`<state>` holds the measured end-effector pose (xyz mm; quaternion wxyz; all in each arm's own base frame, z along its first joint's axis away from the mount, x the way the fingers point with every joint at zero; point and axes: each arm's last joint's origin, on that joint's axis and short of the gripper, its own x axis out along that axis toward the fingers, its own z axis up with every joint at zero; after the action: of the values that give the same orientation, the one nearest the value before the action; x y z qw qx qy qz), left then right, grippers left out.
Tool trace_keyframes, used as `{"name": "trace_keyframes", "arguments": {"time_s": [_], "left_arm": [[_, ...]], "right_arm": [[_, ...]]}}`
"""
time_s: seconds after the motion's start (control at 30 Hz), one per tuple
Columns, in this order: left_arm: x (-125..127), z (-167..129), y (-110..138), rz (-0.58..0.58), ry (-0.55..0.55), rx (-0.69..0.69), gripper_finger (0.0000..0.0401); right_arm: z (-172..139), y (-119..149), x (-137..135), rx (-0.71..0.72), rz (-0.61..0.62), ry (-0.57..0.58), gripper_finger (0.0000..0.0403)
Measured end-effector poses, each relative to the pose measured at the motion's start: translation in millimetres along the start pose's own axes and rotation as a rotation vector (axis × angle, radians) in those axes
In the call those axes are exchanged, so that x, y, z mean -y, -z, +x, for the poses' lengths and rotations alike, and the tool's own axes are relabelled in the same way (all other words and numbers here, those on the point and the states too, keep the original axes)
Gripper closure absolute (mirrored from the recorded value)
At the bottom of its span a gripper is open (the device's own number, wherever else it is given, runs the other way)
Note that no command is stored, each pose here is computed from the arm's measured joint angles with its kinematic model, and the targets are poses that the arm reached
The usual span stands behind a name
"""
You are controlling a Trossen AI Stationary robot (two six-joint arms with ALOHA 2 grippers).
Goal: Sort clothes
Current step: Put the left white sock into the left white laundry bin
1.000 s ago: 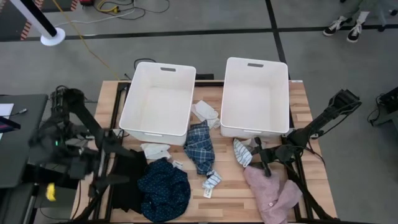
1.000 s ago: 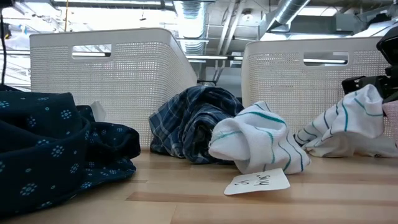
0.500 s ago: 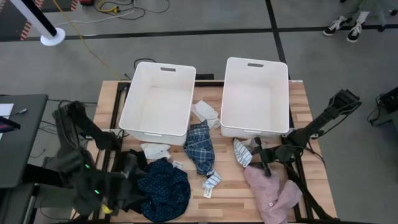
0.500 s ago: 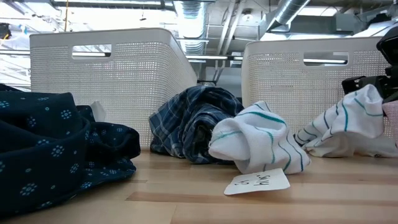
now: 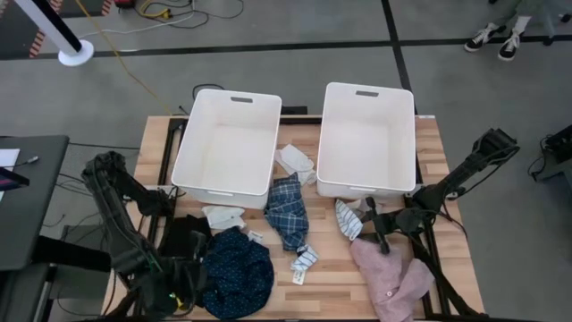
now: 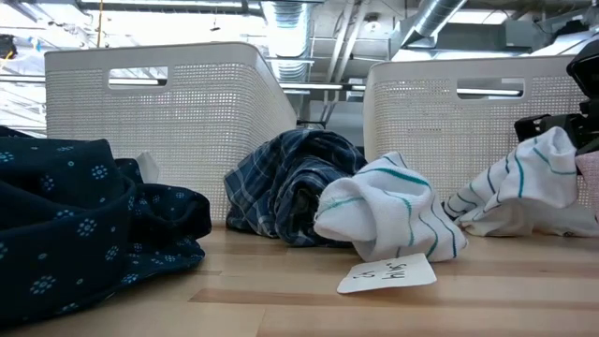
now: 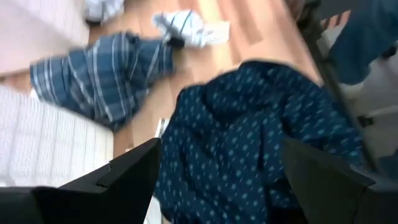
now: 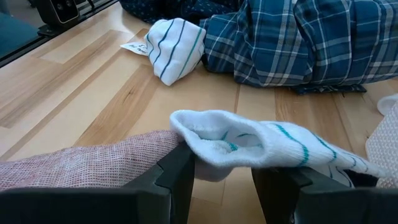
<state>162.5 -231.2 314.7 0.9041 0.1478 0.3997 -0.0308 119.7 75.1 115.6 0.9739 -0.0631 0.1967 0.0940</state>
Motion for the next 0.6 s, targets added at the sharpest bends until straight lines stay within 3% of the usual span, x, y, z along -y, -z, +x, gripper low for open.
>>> {"name": "trace_keyframes", "arguments": {"time_s": [0.33, 0.6], "left_arm": [[-5.4, 57.0, 36.0, -0.190, -0.156, 0.018, 0.0082], [-29.4, 98.8, 64.6, -0.412, -0.323, 0.016, 0.0082]], "right_arm": [[0.0, 0.0, 0.0, 0.000, 0.000, 0.000, 0.0233], [0.0, 0.0, 0.0, 0.000, 0.000, 0.000, 0.0233]]}}
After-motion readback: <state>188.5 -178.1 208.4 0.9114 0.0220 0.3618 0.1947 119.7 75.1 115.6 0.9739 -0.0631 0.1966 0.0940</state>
